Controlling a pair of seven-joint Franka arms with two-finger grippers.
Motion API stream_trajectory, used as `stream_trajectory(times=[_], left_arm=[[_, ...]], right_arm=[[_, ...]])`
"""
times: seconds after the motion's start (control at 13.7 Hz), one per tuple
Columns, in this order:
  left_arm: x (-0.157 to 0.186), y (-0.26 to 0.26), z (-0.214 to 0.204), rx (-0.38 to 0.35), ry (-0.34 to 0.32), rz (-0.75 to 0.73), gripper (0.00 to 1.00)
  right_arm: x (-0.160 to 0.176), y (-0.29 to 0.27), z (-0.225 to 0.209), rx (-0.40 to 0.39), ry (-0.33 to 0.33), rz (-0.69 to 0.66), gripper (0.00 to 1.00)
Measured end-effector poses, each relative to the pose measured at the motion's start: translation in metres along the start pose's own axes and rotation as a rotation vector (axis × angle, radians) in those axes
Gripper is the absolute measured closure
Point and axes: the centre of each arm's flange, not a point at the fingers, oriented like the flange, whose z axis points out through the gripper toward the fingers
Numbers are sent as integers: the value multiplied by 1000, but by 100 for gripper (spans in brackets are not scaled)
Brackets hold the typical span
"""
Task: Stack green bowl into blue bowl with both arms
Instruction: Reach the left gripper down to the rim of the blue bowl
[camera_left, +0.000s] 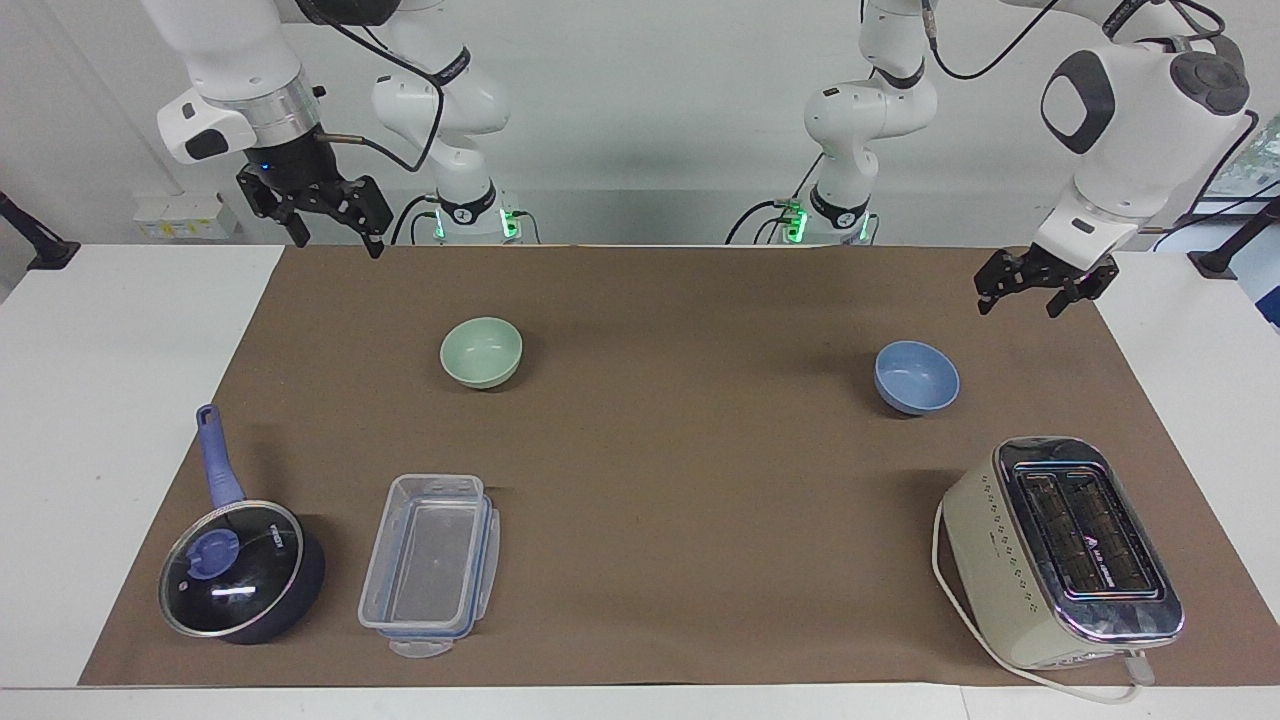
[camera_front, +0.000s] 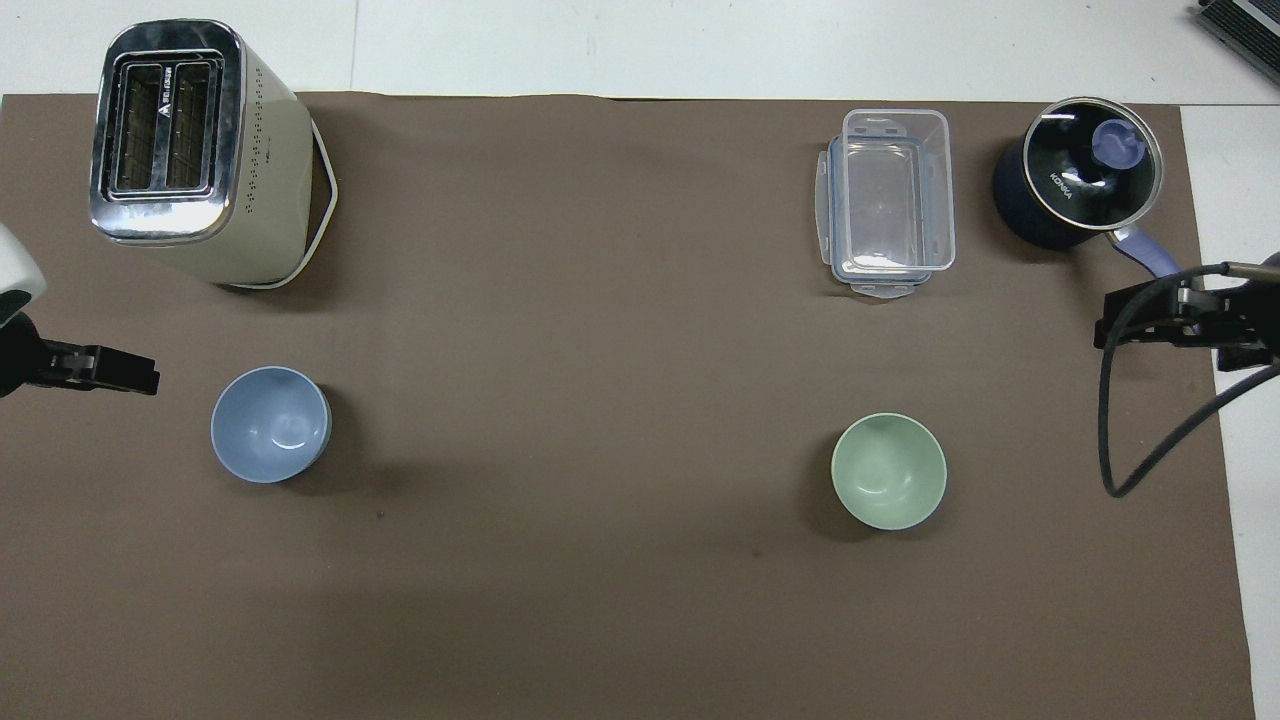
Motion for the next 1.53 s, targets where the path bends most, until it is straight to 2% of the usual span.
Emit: stream_trajectory(times=[0.29,0.8,1.17,1.53], left_arm=[[-6,2,30,-1,-14,1,0],[-23,6,110,-2,-14,4,0],[-41,10,165,2,12,5,0],[-47,11,192,-3,0,6,0]], right_arm=[[0,0,0,0,0,0,0],[0,0,0,0,0,0,0],[0,0,0,0,0,0,0],[0,0,0,0,0,0,0]])
